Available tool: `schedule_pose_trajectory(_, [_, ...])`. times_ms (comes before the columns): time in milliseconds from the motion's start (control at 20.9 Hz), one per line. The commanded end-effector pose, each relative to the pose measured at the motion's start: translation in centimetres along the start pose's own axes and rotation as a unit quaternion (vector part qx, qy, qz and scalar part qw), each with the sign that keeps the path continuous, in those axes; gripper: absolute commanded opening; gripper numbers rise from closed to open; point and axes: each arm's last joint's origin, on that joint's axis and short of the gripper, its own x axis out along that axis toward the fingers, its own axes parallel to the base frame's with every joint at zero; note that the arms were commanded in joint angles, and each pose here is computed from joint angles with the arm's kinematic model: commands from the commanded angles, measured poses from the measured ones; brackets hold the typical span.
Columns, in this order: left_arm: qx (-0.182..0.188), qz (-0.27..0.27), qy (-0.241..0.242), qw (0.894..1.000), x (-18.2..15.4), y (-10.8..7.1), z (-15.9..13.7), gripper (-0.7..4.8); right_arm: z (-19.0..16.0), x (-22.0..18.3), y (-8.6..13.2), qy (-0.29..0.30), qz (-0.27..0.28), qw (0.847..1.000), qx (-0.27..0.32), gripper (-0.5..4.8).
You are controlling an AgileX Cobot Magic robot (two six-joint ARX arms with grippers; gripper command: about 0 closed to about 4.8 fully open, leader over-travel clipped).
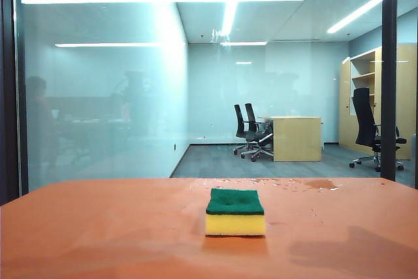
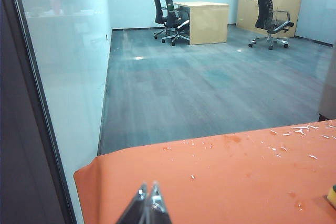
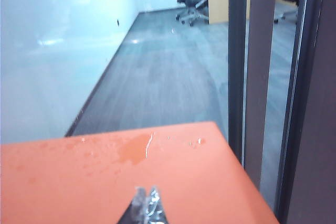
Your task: Pick up the sponge from the table, wipe the water off the glass, and finally place the sponge back on the table.
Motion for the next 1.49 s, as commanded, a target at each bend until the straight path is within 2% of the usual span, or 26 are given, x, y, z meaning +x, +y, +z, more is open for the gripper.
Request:
schedule_pose_trajectory(48, [0.000, 0.002, -0.008, 1.000, 0.0, 0.0, 0.2, -0.06, 0.1, -0.5, 0.0, -0.006, 0.002, 1.000, 0.001, -0.06])
schedule_pose_trajectory(240, [0.000, 0.004, -0.008, 1.000, 0.0, 0.0, 0.2, -0.06, 0.0, -1.3, 0.0, -0.004, 0.001, 1.000, 0.001, -0.06])
schedule_pose_trajectory(432, [-0.001, 0.047, -0.011, 0.999, 0.0, 0.3, 0.3, -0.06, 0.3, -2.3, 0.0, -0.022, 0.005, 1.000, 0.001, -0.06])
schedule_pose_trajectory(815, [0.001, 0.048, -0.021, 0.999, -0.1, 0.3, 0.5, -0.06, -0.2, -2.7, 0.2, 0.004, 0.050, 0.999, 0.002, -0.06])
schedule_pose_trajectory(1199, [0.000, 0.047, -0.019, 0.999, -0.1, 0.3, 0.5, -0.06, -0.2, -2.7, 0.2, 0.003, 0.037, 0.999, 0.002, -0.05])
schedule_pose_trajectory(1487, [-0.003, 0.043, 0.001, 0.999, -0.1, 0.2, 0.1, -0.06, -0.2, -2.7, 0.1, 0.003, 0.036, 0.999, 0.002, -0.05])
